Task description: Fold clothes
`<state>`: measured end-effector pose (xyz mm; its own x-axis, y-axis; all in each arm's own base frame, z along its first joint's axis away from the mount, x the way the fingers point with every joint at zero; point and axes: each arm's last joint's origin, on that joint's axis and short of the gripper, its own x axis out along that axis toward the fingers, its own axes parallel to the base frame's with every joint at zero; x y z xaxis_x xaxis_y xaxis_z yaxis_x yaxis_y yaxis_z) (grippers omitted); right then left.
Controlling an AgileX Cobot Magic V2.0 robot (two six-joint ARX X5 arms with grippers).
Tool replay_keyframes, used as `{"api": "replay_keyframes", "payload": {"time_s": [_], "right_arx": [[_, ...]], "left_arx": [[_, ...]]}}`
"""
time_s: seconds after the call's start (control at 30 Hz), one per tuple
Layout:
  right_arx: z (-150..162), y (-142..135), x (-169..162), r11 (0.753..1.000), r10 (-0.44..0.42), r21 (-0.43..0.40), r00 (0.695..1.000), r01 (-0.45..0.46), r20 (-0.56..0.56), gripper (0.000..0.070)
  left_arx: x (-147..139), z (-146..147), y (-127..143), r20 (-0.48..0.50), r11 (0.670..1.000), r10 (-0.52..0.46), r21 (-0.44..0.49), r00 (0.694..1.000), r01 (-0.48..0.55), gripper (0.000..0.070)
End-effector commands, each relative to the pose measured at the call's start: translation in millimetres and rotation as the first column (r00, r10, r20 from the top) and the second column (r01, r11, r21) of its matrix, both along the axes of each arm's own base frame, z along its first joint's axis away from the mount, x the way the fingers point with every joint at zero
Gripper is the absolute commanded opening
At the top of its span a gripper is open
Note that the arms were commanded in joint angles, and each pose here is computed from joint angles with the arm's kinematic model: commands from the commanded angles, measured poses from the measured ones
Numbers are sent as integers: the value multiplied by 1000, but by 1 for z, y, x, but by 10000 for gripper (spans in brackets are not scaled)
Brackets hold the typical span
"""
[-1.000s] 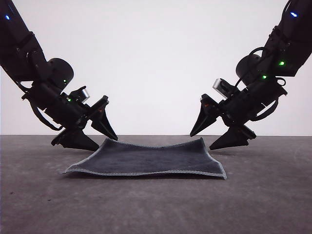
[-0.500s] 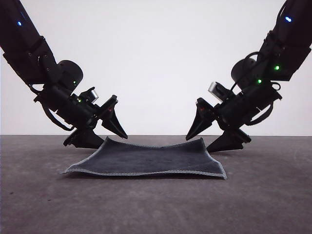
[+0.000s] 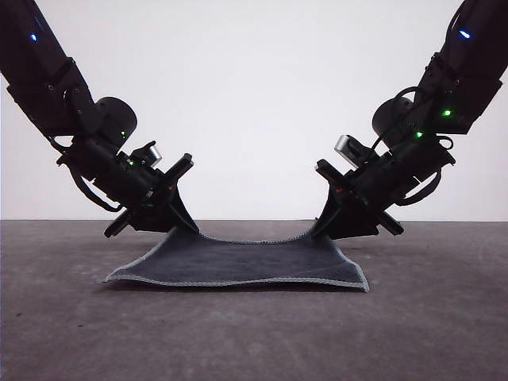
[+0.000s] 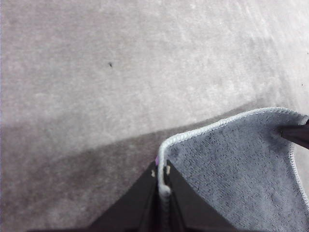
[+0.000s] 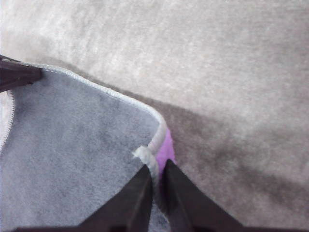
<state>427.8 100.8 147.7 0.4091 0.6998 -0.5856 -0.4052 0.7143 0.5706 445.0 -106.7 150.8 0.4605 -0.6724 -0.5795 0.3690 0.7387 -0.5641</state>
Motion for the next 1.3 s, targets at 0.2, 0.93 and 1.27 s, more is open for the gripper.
{"api": "replay_keyframes", "payload": {"time_s": [0.2,0.93,1.27], "right_arx": [[7,3,9,998,53,37,998,-52,-24,7],[18,1,-12,980,182,-45,965,-194,-191,7],[32,-1,-25,970,221,-50,948,-238,-228,7]], "left_arx": [[0,-6,-2,-56,998,-41,42,998,43,4],[-28,58,4,-76,991,-91,97,993,98,4],[-40,55,-1,-152,977,-148,130,977,168,4]]}}
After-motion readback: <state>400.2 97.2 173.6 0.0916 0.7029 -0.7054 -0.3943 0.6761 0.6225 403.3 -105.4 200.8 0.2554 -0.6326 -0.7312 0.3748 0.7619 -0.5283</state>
